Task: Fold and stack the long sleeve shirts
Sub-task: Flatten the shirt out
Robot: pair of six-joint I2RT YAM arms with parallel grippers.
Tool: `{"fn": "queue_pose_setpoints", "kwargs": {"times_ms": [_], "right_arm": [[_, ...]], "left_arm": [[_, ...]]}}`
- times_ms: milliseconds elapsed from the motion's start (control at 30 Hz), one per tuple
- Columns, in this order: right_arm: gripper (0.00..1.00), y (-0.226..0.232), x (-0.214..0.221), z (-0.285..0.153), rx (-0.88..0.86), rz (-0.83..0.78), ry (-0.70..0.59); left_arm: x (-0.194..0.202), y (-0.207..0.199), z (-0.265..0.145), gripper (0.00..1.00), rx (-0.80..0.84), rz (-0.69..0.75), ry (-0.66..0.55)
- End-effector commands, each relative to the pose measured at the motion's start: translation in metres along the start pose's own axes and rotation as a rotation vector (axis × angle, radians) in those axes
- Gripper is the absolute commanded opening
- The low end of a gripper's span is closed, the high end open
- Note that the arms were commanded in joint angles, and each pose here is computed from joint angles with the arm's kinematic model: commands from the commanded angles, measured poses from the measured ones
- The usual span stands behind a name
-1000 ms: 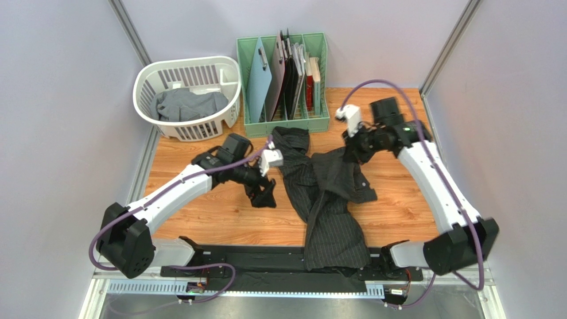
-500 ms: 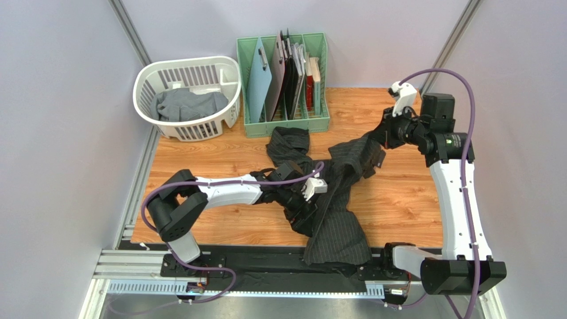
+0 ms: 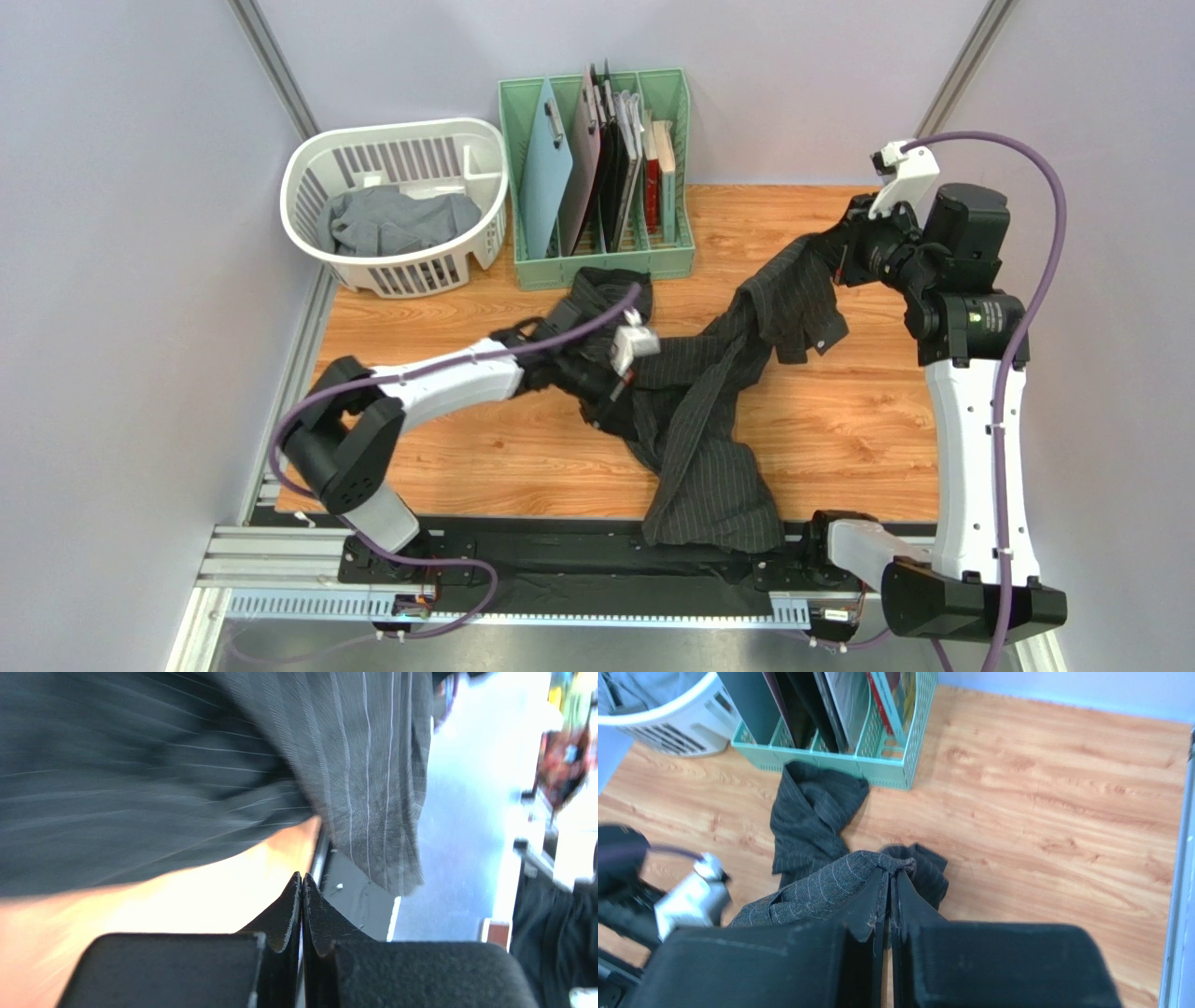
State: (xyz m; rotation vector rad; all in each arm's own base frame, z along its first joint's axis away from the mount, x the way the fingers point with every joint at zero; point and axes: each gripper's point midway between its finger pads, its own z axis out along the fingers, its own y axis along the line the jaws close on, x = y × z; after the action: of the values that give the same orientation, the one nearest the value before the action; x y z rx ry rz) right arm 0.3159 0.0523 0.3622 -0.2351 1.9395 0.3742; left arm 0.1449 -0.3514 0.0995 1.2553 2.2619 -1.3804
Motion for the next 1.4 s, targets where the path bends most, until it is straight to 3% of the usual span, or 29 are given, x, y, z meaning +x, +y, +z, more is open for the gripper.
{"fn": "queue_pose_setpoints", "kwargs": {"times_ms": [0,33,67,100,167,200,400,600,767,867,933,967,1067,1167,1300,1367], "right_arm": [[0.0,0.009,-0.06,-0.025,0.022,-0.017,-0.217],[0.0,0.011,-0.063,-0.026,0.011,0.002,-0.231],[0.0,0.014,-0.068,-0.026,0.0,0.001,-0.252],[0.0,0.015,-0.07,-0.025,-0.009,0.007,-0.258],[0.0,0.013,-0.065,-0.016,-0.017,0.031,-0.247],[0.0,0.01,-0.062,-0.012,-0.011,0.04,-0.238],[0.0,0.002,-0.052,0.003,0.001,0.071,-0.213],[0.0,-0.004,-0.05,0.002,0.036,0.054,-0.22],[0.0,-0.008,-0.049,0.0,0.061,0.03,-0.226],[0.0,-0.011,-0.053,-0.001,0.078,0.022,-0.237],[0.0,-0.013,-0.056,-0.002,0.088,0.015,-0.245],[0.0,-0.013,-0.057,-0.003,0.089,0.012,-0.247],[0.0,-0.012,-0.058,-0.003,0.086,0.014,-0.251],[0.0,-0.012,-0.059,-0.004,0.09,0.023,-0.257],[0.0,-0.015,-0.06,-0.006,0.107,0.029,-0.262],[0.0,-0.015,-0.062,-0.01,0.12,0.021,-0.267]], "left_arm": [[-0.028,-0.008,-0.073,0.0,0.0,0.021,-0.105],[-0.027,-0.012,-0.079,0.02,-0.003,0.03,-0.109],[-0.021,-0.015,-0.08,0.14,-0.032,0.017,-0.096],[-0.023,-0.027,-0.085,0.41,-0.06,0.049,-0.113],[-0.016,-0.039,-0.07,0.76,-0.164,0.09,-0.092],[-0.016,-0.044,-0.067,0.99,-0.202,0.105,-0.1],[0.003,-0.037,-0.016,0.98,-0.408,0.117,0.002],[0.007,-0.04,0.024,0.9,-0.464,0.127,0.062],[0.008,-0.037,0.038,0.82,-0.506,0.117,0.098],[0.007,-0.028,0.037,0.71,-0.554,0.117,0.095],[0.006,-0.027,0.035,0.72,-0.567,0.112,0.096],[0.005,-0.031,0.034,0.77,-0.551,0.115,0.096],[0.001,-0.048,0.032,0.77,-0.534,0.173,0.072],[0.004,-0.044,0.035,0.61,-0.643,0.235,0.063],[0.006,-0.029,0.049,0.47,-0.737,0.265,0.139],[0.002,-0.021,0.038,0.32,-0.788,0.278,0.154]]}}
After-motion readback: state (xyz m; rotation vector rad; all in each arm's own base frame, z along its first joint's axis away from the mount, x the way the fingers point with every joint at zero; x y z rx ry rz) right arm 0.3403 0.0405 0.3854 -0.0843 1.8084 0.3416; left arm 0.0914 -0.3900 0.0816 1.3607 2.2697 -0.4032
